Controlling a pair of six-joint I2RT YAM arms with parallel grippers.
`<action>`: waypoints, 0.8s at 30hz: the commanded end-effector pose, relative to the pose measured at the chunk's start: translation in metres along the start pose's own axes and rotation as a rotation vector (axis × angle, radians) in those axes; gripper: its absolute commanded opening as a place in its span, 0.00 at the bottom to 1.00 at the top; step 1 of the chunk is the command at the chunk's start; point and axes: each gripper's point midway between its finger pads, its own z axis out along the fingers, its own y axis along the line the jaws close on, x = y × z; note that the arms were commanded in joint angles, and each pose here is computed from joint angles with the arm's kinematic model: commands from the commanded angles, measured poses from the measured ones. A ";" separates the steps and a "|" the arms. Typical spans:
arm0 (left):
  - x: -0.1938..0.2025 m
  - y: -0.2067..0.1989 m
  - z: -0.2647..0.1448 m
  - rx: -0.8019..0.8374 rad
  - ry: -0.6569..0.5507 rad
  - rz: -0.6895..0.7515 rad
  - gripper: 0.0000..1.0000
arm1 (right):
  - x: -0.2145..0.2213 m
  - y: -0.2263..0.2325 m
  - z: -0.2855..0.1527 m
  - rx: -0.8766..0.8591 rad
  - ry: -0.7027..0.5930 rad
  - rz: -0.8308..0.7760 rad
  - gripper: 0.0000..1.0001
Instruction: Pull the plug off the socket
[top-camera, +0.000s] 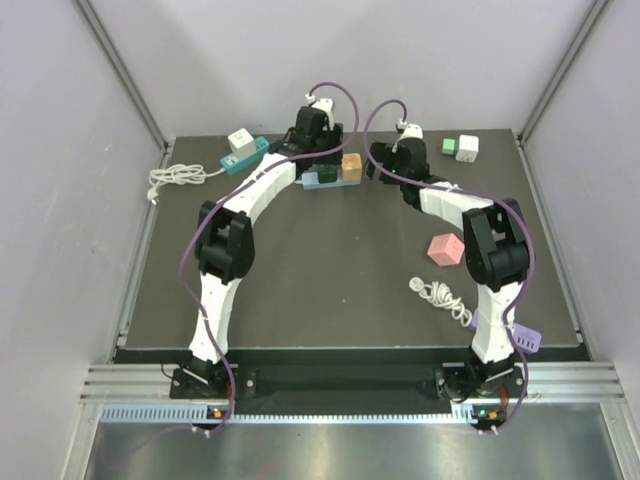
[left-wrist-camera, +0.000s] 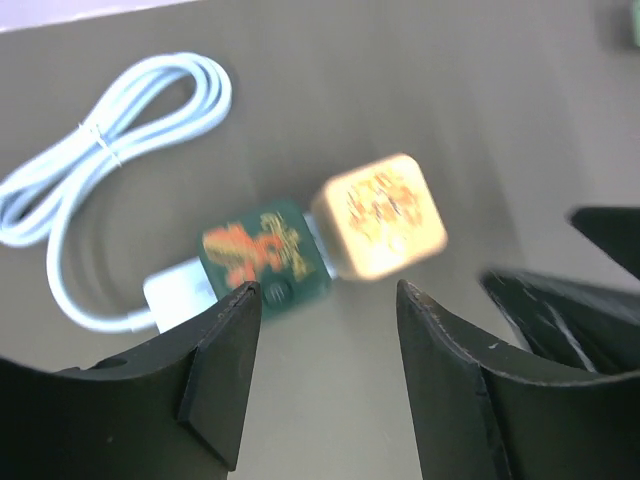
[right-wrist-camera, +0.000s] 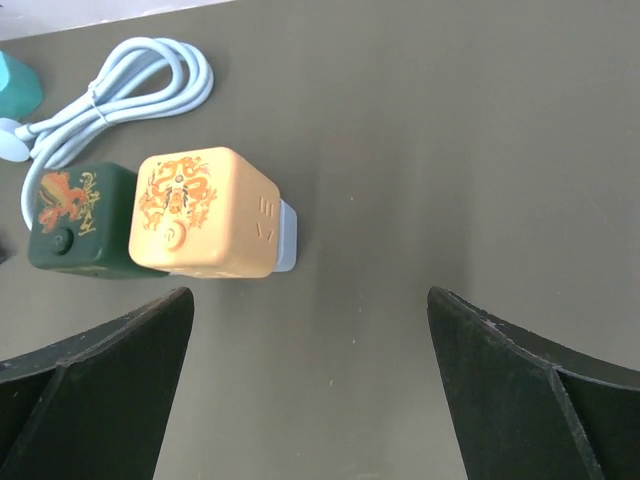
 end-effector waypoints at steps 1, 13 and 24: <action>-0.012 0.012 0.005 -0.047 -0.012 0.063 0.61 | -0.027 0.007 0.002 -0.059 -0.089 -0.038 1.00; 0.019 0.020 0.027 -0.056 0.022 0.056 0.61 | -0.030 0.006 0.009 -0.124 -0.091 0.000 0.99; 0.040 0.027 0.044 -0.077 0.043 0.039 0.62 | -0.028 0.014 0.013 -0.178 -0.074 0.005 1.00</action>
